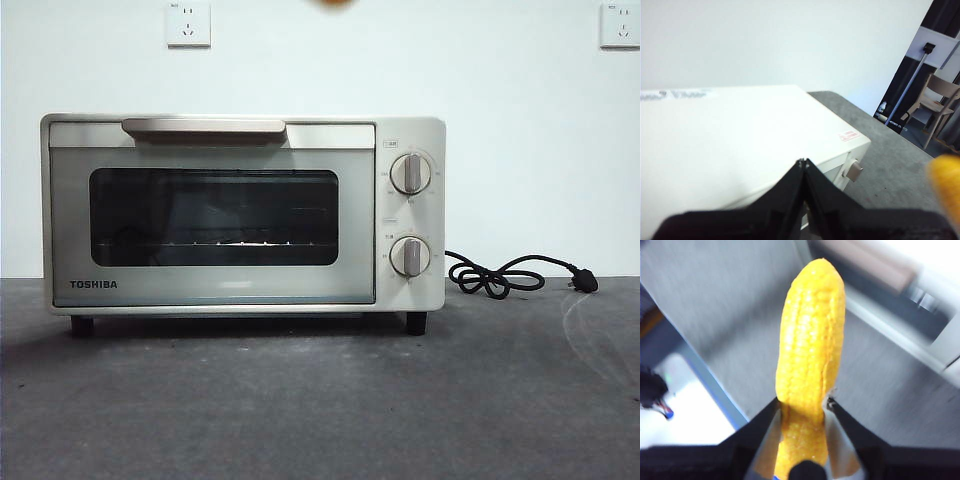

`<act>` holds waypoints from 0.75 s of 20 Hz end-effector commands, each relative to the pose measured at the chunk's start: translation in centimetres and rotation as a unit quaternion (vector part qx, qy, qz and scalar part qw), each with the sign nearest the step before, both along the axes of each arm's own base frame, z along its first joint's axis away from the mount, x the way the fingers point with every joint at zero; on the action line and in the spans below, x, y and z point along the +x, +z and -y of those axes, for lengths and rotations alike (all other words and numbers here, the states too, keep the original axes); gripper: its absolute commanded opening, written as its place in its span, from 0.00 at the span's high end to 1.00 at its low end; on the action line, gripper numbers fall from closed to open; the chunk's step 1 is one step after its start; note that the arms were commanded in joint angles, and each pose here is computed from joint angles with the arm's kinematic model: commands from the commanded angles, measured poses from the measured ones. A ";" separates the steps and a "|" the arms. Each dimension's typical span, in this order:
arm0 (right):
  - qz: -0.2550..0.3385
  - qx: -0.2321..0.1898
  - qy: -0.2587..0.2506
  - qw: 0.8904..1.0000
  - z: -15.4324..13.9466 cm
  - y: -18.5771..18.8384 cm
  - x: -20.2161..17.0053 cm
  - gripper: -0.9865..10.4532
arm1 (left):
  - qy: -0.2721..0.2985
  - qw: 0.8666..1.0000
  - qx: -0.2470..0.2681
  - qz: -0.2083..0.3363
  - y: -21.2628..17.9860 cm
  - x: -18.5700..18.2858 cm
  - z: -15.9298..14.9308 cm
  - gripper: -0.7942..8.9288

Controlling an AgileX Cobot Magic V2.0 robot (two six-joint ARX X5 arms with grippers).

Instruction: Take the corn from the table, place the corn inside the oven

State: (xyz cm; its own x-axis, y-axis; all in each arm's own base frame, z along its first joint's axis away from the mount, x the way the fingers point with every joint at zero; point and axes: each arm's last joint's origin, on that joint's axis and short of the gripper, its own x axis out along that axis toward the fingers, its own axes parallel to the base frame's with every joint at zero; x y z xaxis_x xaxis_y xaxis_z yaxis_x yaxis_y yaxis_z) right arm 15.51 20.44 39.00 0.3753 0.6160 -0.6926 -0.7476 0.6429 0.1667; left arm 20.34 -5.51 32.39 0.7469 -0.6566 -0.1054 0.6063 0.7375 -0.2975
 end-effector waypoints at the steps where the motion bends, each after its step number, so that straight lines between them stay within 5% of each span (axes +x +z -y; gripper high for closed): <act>1: 0.023 0.011 -0.001 1.000 0.8 1.5 -0.8 0.92 | -0.005 1.000 0.000 -0.027 0.2 1.2 0.5 0.92; 9: 0.057 -0.003 -0.040 0.998 3.2 3.6 -2.2 0.92 | -0.052 0.990 0.089 -0.092 3.1 4.7 3.1 0.92; 15: 0.061 -0.031 -0.060 0.996 3.9 3.6 -2.6 0.92 | -0.018 0.964 0.219 -0.147 5.0 6.2 4.5 0.92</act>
